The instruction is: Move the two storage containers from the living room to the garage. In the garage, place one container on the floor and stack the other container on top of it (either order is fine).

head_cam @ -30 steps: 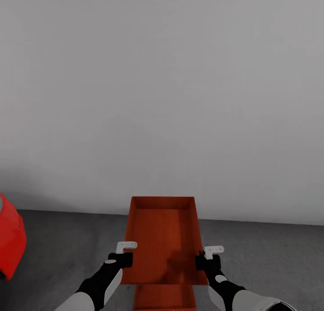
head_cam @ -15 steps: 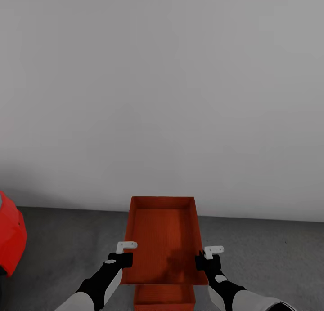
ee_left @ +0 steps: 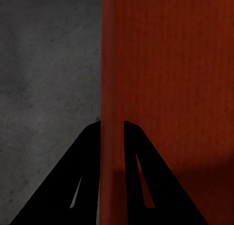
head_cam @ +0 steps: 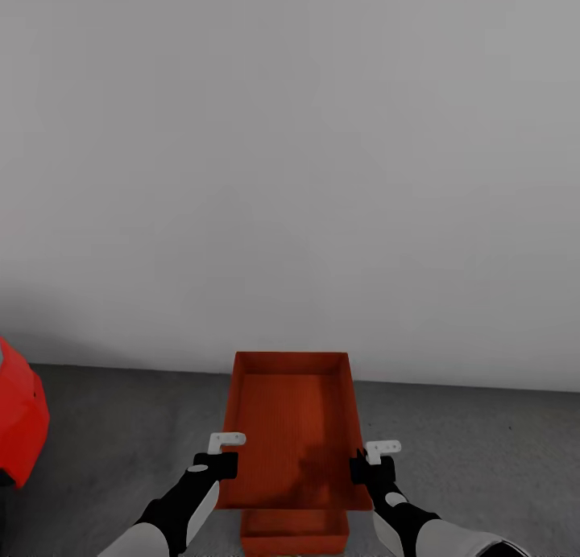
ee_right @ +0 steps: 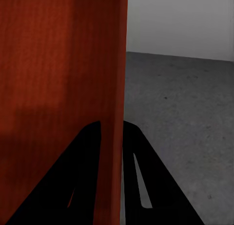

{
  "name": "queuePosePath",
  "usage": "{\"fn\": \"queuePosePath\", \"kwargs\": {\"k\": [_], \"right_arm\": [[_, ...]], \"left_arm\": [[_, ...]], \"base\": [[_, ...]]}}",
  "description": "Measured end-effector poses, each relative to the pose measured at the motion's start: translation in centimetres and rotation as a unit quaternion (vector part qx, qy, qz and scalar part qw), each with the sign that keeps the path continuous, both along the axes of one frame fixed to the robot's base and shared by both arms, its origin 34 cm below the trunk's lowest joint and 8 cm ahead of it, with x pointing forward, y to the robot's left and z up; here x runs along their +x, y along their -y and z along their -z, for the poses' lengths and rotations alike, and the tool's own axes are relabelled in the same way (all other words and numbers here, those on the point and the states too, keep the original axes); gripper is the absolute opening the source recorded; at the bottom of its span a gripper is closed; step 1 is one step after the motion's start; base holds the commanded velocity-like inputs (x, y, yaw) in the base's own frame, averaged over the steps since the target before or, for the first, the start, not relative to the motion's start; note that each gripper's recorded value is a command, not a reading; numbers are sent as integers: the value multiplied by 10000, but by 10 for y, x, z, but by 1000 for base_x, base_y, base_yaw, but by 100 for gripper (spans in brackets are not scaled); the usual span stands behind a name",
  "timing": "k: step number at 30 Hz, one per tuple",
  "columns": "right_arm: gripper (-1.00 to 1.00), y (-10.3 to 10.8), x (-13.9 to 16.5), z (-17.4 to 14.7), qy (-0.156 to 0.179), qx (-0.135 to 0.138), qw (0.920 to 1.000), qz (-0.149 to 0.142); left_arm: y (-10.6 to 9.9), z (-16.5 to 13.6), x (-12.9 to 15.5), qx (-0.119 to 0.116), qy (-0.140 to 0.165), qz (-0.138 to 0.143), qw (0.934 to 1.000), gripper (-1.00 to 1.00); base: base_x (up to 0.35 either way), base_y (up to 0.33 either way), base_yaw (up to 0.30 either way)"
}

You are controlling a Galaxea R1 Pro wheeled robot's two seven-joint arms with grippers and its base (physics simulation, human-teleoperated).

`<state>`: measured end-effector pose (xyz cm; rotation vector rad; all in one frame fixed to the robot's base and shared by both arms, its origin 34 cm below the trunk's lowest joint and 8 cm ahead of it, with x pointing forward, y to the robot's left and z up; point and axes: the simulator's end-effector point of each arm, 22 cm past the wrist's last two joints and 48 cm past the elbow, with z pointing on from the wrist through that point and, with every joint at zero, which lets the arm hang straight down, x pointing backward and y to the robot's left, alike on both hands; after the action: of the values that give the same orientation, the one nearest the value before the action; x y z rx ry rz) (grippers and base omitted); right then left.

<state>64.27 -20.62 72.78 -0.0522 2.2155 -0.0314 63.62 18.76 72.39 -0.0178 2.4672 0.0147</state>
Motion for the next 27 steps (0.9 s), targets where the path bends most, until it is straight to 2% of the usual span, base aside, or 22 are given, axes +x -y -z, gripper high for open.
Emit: {"fn": "queuePosePath", "kwargs": {"k": [27], "right_arm": [[-100,0,-10,22,-213,0,9998,0]], "left_arm": [[0,21,-10,0,-213,0,9998,-100]], "base": [[0,0,0]]}}
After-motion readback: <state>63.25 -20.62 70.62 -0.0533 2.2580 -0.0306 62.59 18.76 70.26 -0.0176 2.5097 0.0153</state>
